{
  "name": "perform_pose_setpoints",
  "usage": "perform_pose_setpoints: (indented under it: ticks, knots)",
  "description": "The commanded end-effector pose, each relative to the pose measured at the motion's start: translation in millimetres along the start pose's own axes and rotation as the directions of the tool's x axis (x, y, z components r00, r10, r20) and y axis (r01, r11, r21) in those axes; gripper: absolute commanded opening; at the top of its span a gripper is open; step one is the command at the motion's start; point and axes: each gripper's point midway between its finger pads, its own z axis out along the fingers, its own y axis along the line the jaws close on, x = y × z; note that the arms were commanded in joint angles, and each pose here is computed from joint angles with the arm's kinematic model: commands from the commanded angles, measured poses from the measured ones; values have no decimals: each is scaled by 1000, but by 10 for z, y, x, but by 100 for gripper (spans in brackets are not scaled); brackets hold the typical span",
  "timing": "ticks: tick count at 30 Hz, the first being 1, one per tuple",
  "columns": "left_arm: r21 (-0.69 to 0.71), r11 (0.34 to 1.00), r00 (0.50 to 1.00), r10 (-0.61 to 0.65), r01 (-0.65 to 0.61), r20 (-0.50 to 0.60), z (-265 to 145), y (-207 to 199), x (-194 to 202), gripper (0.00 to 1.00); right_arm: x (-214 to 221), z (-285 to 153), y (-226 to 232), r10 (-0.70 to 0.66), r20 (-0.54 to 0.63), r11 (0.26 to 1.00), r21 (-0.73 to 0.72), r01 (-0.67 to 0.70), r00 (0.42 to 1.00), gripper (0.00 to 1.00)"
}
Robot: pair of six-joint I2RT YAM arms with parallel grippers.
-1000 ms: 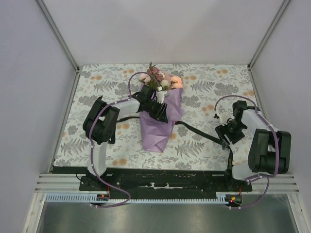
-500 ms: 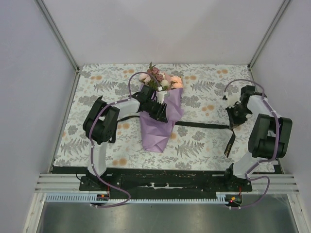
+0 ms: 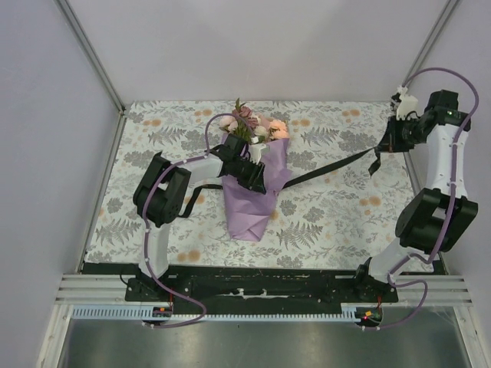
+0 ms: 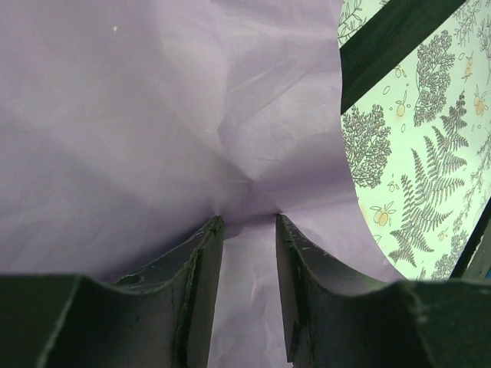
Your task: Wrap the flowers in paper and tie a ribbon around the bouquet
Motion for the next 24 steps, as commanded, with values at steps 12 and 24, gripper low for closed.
perform_pose_setpoints:
  ticks: [12,24]
  knots:
    - [8,1000,993,28,-27,-113,214,-35,325,41,-1061,-1149,1576,64,454,872,-458,171,889,0]
    - [51,998,994,26,-21,-102,284,-189,328,40,-681,-384,2450,55,299,740,-653,162,953,0]
